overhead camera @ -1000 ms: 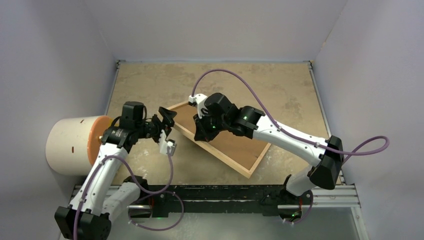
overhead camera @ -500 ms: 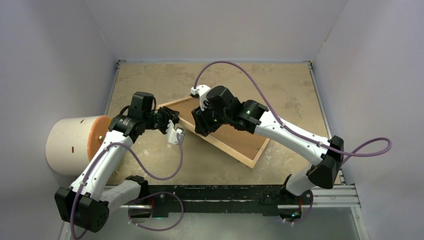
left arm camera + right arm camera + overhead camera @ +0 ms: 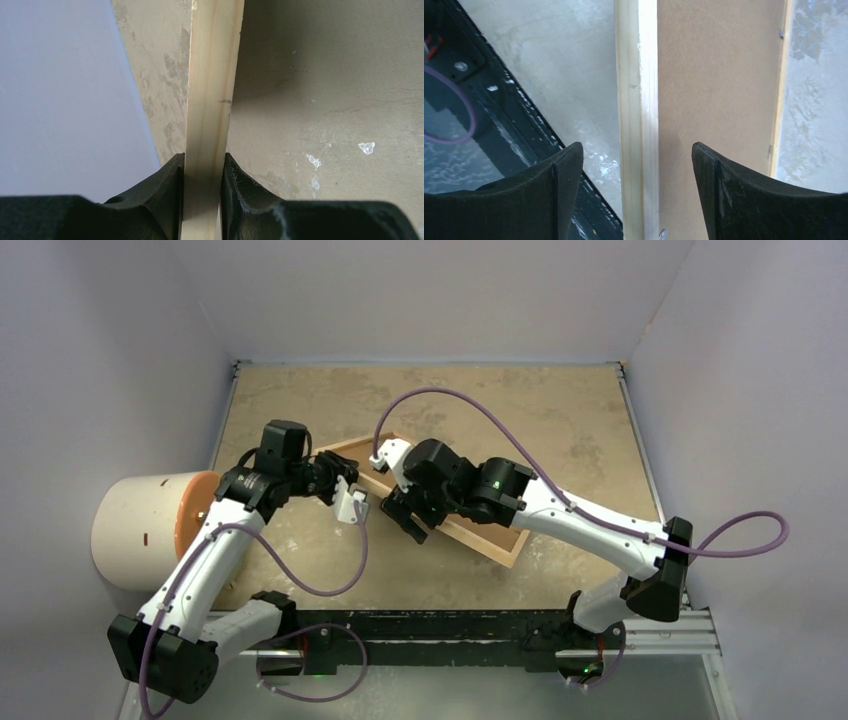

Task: Put the photo into the frame
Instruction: Turn over the photo frame at the center of the board.

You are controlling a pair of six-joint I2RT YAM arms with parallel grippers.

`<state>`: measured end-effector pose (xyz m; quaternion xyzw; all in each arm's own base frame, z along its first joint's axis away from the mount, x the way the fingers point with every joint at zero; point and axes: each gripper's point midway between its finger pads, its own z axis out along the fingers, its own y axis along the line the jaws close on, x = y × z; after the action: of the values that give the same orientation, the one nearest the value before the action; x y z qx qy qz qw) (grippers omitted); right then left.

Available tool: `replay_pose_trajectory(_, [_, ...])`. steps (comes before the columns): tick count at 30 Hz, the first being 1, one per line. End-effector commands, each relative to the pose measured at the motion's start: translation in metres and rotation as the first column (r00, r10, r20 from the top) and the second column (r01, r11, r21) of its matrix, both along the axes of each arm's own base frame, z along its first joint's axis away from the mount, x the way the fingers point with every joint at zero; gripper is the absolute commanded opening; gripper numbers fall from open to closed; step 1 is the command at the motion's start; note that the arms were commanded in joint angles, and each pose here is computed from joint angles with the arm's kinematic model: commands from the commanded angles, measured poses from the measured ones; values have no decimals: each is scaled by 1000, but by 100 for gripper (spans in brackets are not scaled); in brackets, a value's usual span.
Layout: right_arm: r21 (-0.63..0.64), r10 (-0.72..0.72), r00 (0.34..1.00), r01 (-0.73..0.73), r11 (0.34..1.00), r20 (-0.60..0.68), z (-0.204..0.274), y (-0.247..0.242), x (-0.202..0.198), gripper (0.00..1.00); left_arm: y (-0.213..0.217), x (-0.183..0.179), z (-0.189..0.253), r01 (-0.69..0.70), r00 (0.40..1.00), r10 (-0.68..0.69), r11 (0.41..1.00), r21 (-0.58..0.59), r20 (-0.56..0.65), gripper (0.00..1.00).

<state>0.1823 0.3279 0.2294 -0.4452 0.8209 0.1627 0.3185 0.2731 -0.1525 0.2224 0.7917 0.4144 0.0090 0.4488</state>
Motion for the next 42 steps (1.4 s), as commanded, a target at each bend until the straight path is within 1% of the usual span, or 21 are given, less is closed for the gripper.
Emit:
replay_pose_trajectory(1, [-129,-24,992,40,991,123,-3,-20,10,80,-6,7,34,-20,999,23,997,-72,41,21])
replay_pose_trajectory(2, [-154,-41,987,65,986,153,-5,-23,15,79,-6,6,35,-19,999,22,997,-75,43,21])
replay_pose_trajectory(4, [-186,-73,973,115,976,218,-7,-29,24,71,-6,6,36,-21,999,25,996,-84,43,22])
replay_pose_trajectory(6, [-184,-101,957,155,971,273,-3,-31,32,64,-7,6,37,-21,999,25,996,-87,43,23])
replay_pose_trajectory(8, [-165,-125,942,184,969,312,1,-32,37,54,-7,6,39,-24,999,28,995,-93,42,23])
replay_pose_trajectory(10, [-162,-105,932,170,972,346,6,-32,39,47,-8,8,41,-30,999,34,994,-104,41,24])
replay_pose_trajectory(16, [-153,-59,927,123,981,371,12,-24,34,36,-11,11,49,-43,999,47,990,-138,28,25])
replay_pose_trajectory(20, [-169,-26,928,95,981,372,9,-19,32,34,-13,13,54,-54,998,57,986,-158,16,25])
replay_pose_trajectory(21, [-175,-28,926,101,979,378,8,-20,33,30,-13,13,55,-55,998,58,986,-160,15,27])
replay_pose_trajectory(23, [-154,-49,918,118,981,394,13,-16,37,20,-13,14,60,-61,997,67,984,-167,28,42])
replay_pose_trajectory(25, [-108,-74,921,124,986,381,26,-10,37,4,-12,18,76,-85,993,101,974,-211,66,56])
replay_pose_trajectory(26, [-74,-99,923,136,988,372,33,-6,37,0,-11,22,85,-117,988,139,960,-252,71,67])
replay_pose_trajectory(27, [-38,-120,921,144,989,371,43,-2,38,0,-11,26,99,-145,981,176,942,-302,81,73])
replay_pose_trajectory(28, [-8,-132,919,145,989,371,52,1,39,0,-9,30,112,-177,973,218,920,-349,79,76])
replay_pose_trajectory(30, [52,-157,916,149,988,369,72,9,42,0,-4,40,140,-255,949,310,857,-447,53,79])
replay_pose_trajectory(33, [137,-199,926,163,977,322,99,20,48,0,13,60,178,-397,888,459,728,-559,-33,82])
replay_pose_trajectory(34, [166,-214,930,170,971,298,108,24,52,0,20,67,190,-437,865,496,678,-591,-71,82])
replay_pose_trajectory(35, [188,-232,937,186,964,262,112,29,56,0,33,77,201,-492,831,541,603,-628,-132,83])
replay_pose_trajectory(37, [249,-271,947,224,942,173,124,30,69,0,54,87,219,-542,796,565,505,-672,-218,84])
replay_pose_trajectory(39, [309,-320,944,281,909,83,134,23,86,0,66,90,224,-578,779,557,463,-671,-287,85])
replay_pose_trajectory(42, [355,-395,919,372,858,-10,134,2,111,0,68,90,202,-635,756,548,480,-606,-358,86])
